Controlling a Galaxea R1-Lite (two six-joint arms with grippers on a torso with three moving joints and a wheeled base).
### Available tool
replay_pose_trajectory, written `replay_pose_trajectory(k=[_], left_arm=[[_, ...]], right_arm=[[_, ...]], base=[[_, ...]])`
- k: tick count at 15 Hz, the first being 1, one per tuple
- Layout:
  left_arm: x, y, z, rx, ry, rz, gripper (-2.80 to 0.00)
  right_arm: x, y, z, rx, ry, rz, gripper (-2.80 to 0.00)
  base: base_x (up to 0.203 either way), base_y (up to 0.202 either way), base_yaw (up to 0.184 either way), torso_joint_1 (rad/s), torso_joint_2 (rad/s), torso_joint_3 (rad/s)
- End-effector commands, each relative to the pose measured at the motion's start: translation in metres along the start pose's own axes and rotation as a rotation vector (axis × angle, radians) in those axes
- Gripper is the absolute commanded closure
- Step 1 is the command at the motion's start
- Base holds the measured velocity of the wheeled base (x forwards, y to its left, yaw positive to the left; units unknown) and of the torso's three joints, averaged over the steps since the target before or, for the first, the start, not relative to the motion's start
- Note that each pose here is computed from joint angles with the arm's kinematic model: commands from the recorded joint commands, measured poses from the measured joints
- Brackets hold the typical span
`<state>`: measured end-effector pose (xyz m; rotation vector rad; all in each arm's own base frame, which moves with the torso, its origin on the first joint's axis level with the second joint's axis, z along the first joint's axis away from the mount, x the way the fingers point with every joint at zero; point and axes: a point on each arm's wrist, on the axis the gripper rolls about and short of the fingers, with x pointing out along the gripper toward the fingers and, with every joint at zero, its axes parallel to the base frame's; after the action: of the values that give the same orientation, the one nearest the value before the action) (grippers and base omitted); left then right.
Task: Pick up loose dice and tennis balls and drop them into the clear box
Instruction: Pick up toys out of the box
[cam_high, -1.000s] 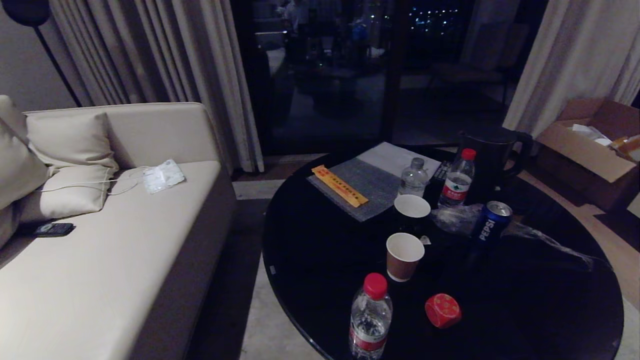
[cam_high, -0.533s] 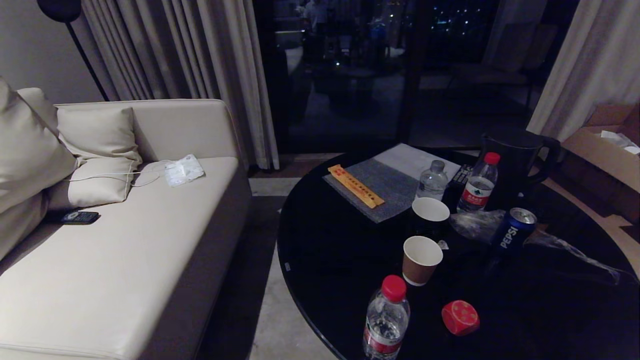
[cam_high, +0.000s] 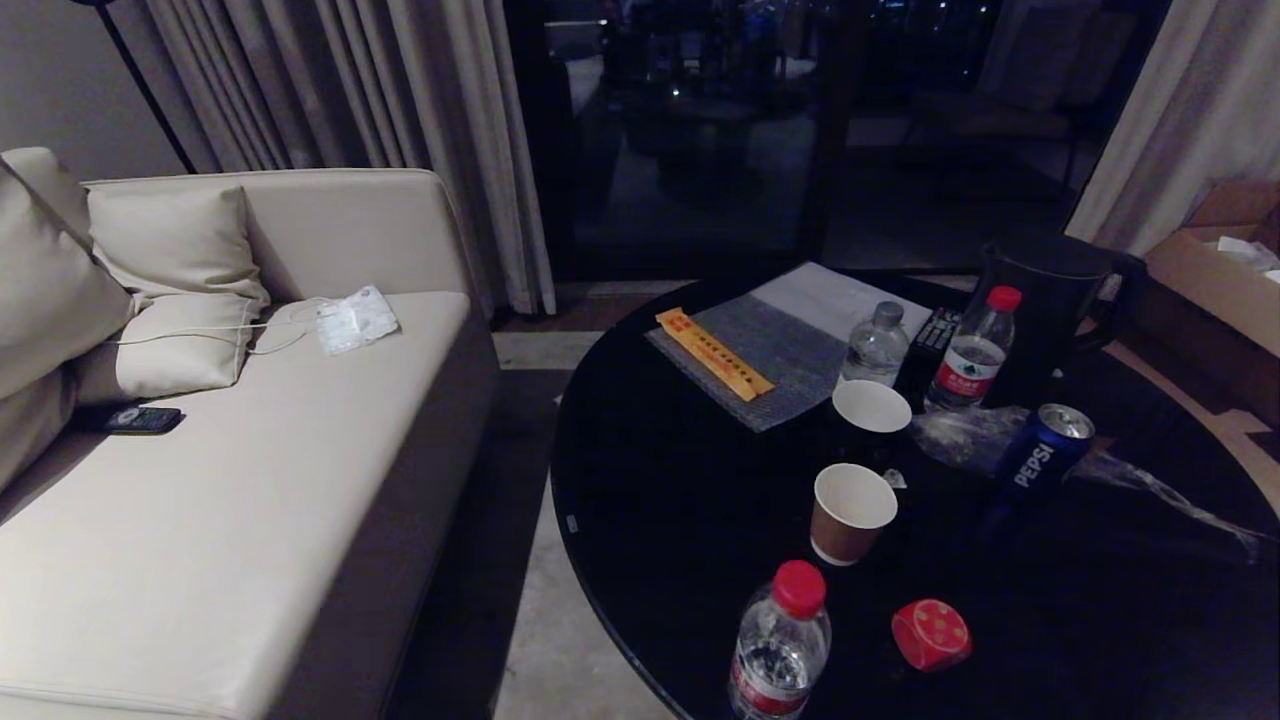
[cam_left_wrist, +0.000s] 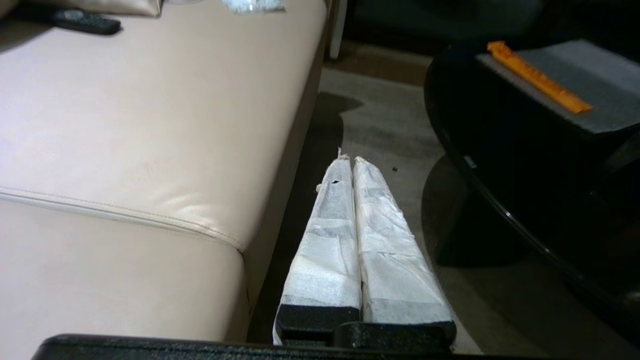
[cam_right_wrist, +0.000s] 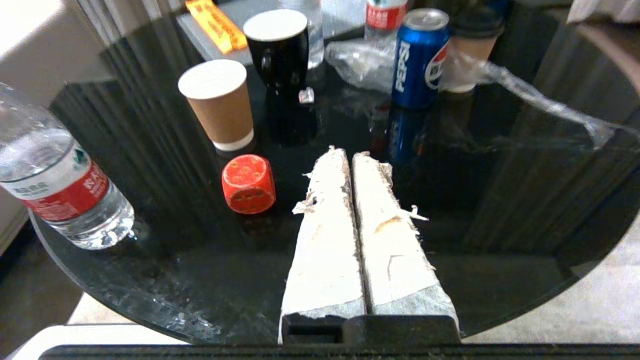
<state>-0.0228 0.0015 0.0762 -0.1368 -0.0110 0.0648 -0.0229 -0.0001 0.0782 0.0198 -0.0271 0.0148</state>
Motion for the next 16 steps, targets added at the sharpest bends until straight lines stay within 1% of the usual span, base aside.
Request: replay_pose_trajectory(k=[1, 12, 14, 16], left_arm=[[0.0, 0.0, 0.0001, -0.002, -0.001, 0.0, 0.0], [0.0, 0.0, 0.0001, -0.001, 0.0, 0.001, 0.0], [0.0, 0.0, 0.0001, 0.0, -0.001, 0.001, 0.0], [0.0001, 0.0, -0.0001, 0.0, 0.002, 0.001, 0.0]], right_arm=[[0.0007, 0.0, -0.0025, 0.0, 0.009, 0.001, 0.0], [0.0008, 0.0, -0.0025, -0.001, 0.01, 0.001, 0.0], [0.0006, -0.0001, -0.0027, -0.004, 0.013, 0.0, 0.0], [-0.0018, 0.0001, 0.0053, -0.003, 0.015, -0.003, 0.0]], base=[[0.0, 0.0, 0.0, 0.006, 0.01, -0.193], [0.0, 0.0, 0.0, 0.003, 0.0, -0.2], [0.0, 0.0, 0.0, 0.0, 0.0, -0.104], [0.0, 0.0, 0.0, 0.0, 0.0, -0.035]])
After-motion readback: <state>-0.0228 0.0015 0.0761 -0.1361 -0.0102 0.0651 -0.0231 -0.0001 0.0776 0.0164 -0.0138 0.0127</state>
